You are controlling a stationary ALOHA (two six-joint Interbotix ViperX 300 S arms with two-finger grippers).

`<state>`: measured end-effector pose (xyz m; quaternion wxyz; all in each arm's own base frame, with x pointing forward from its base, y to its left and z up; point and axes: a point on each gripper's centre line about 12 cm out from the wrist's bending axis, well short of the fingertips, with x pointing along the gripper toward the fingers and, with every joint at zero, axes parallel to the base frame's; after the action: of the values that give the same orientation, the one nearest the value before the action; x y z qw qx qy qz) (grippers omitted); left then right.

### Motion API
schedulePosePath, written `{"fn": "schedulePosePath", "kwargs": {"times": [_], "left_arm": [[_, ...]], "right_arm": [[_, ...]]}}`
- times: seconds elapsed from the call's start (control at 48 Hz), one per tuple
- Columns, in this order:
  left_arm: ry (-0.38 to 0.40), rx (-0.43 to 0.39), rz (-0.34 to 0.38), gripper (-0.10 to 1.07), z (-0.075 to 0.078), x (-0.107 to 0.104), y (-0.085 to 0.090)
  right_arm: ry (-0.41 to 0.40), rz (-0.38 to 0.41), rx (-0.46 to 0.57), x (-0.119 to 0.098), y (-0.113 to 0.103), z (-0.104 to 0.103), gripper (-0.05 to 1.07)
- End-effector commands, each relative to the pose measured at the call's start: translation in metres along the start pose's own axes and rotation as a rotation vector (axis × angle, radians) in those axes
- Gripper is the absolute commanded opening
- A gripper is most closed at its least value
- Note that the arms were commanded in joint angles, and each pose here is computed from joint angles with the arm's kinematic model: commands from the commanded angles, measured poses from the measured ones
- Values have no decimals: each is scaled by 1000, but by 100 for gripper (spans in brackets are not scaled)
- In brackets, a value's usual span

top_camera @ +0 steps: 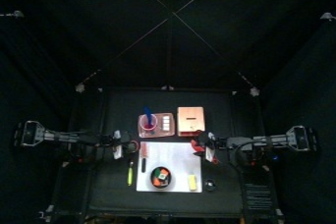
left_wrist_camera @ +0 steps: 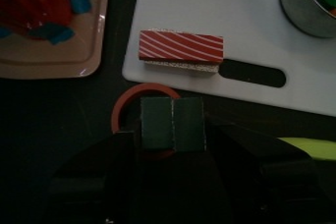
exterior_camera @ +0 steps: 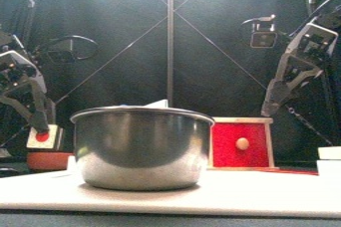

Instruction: Put bottom two sushi roll pieces innto bowl

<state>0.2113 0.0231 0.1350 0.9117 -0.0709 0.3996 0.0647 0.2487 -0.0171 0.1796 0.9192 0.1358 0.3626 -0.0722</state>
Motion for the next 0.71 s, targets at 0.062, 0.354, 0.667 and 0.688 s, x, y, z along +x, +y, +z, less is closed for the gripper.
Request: {"fn": "schedulePosePath", "kwargs": {"times": [0.062,0.354,0.667,0.688], "left_arm": [[-50,-5,13,98,9,-1,3],[-187,56,21,98,37,-11,3],[-506,109,-28,98,81,-35,-15],[-521,111,-35,98,82,-36,-17]], "right_arm": [[-25,16,26,-3,4,9,86],[-12,16,29,-3,5,8,86],[-54,15,16,-5,5,19,86],[-63,16,13,-5,5,21,86]]}}
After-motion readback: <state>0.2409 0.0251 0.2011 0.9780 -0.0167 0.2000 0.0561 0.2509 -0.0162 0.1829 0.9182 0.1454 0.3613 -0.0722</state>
